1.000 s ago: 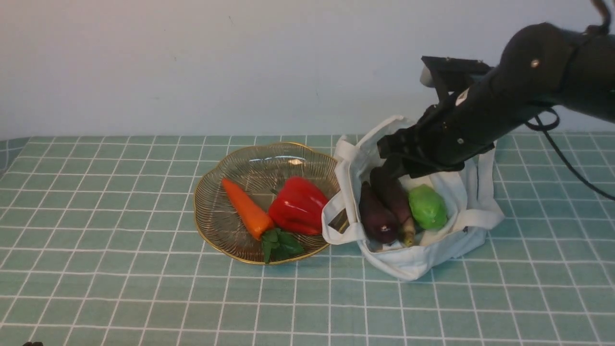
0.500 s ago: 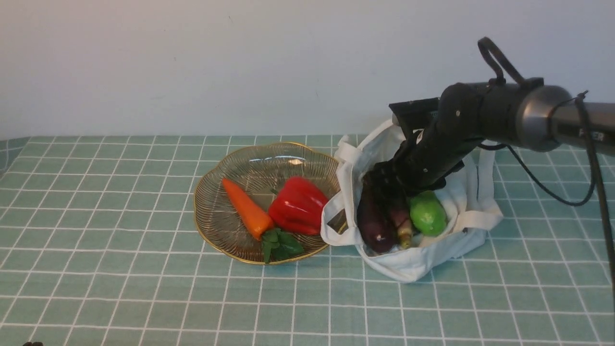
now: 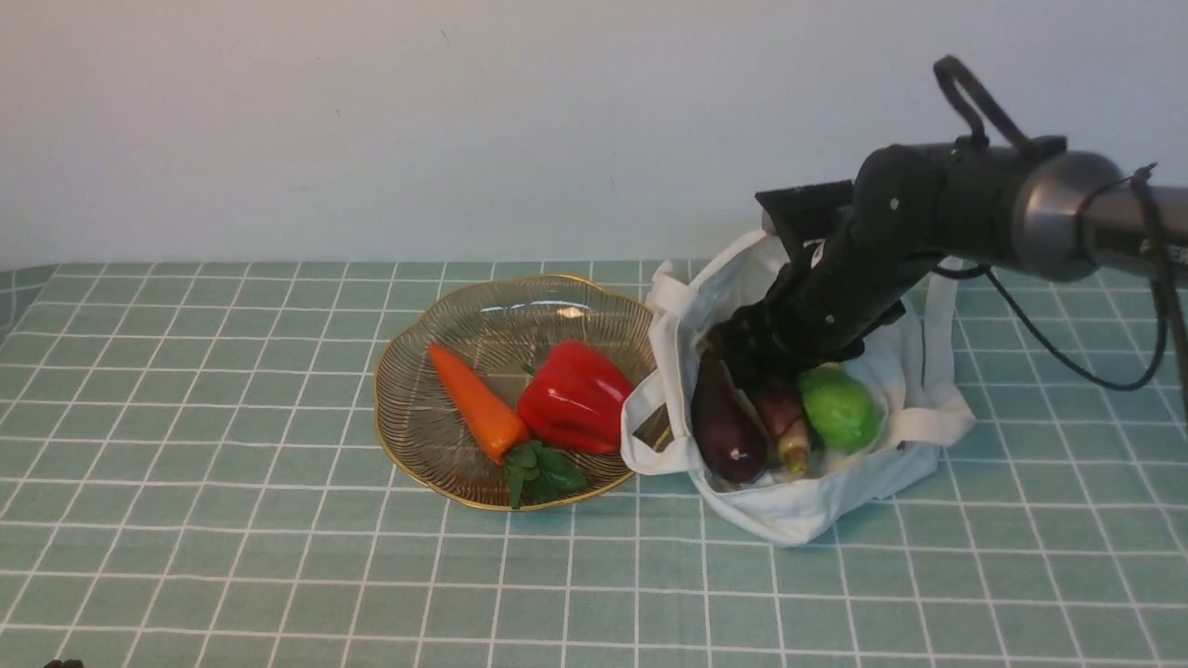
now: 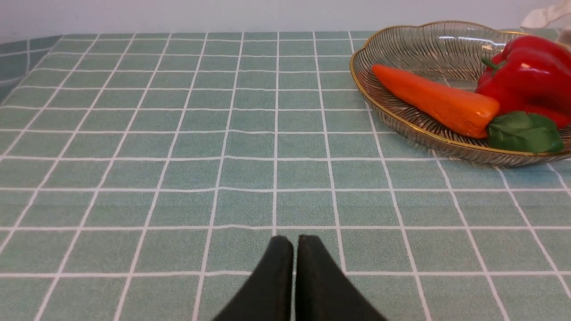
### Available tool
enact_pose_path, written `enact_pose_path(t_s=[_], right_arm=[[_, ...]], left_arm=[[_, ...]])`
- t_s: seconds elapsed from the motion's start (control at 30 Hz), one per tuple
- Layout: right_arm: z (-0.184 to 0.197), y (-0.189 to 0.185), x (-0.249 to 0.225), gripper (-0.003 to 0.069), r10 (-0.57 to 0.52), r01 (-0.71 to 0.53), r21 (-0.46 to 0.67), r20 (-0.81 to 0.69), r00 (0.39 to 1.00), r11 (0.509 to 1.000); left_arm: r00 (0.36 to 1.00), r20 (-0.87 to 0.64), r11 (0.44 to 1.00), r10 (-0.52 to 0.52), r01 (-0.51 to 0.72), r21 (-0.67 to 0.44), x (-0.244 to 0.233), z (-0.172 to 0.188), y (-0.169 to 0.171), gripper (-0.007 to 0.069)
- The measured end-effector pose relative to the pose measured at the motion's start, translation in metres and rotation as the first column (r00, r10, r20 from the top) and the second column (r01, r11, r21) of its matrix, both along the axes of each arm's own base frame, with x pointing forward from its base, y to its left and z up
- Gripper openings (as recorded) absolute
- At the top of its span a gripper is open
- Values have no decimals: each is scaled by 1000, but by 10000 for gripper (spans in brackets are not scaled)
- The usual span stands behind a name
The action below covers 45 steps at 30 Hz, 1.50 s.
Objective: Take vegetables from cloth bag on blue coffee tablecloth place on plate.
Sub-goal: 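Take the eggplant out of the bag and place it on the plate with the right gripper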
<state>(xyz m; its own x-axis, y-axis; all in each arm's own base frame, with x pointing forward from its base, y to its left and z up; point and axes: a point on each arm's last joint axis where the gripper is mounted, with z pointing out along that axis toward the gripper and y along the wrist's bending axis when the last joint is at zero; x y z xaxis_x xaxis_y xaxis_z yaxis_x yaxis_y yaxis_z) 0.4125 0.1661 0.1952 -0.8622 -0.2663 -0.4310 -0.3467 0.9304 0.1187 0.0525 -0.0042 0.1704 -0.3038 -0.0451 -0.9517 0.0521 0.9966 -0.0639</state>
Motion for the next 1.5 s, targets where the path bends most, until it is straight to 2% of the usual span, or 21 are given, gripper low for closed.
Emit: enact_pose_path(t_s=[0.03,0.27,0.4,0.5,0.6,0.73,0.93,1.03,1.07,1.1,1.17,1.2,1.37,1.5], right_arm=[[22,-2,-6,351,4,-5,7,25,1000,1000],[97,-12,-38,351,15,-20,52,91,996,998],[128,-6,-54,351,-12,-13,201,119,993,980],[135,13,-53,351,-22,-38,307,191,981,951],[126,43,-47,351,-19,-85,361,274,962,929],[91,93,-37,351,-40,-122,406,368,929,906],[35,135,-26,363,-102,-115,412,469,877,904],[19,138,-21,433,-121,-98,407,479,870,908],[14,138,-19,477,-128,-91,407,479,868,909],[13,138,-19,484,-130,-88,407,478,869,909],[10,138,-18,580,-131,-84,406,474,871,910],[9,138,-18,601,-129,-84,405,472,872,911],[18,138,-23,646,-92,-109,392,460,883,914],[51,129,-34,607,-6,-179,362,457,890,915]], left_arm=[[1000,0,1000,0,0,0,0,0,0,-4],[1000,0,1000,0,0,0,0,0,0,-4],[1000,0,1000,0,0,0,0,0,0,-4],[1000,0,1000,0,0,0,0,0,0,-4],[1000,0,1000,0,0,0,0,0,0,-4],[1000,0,1000,0,0,0,0,0,0,-4],[1000,0,1000,0,0,0,0,0,0,-4],[1000,0,1000,0,0,0,0,0,0,-4],[1000,0,1000,0,0,0,0,0,0,-4],[1000,0,1000,0,0,0,0,0,0,-4],[1000,0,1000,0,0,0,0,0,0,-4],[1000,0,1000,0,0,0,0,0,0,-4],[1000,0,1000,0,0,0,0,0,0,-4],[1000,0,1000,0,0,0,0,0,0,-4]])
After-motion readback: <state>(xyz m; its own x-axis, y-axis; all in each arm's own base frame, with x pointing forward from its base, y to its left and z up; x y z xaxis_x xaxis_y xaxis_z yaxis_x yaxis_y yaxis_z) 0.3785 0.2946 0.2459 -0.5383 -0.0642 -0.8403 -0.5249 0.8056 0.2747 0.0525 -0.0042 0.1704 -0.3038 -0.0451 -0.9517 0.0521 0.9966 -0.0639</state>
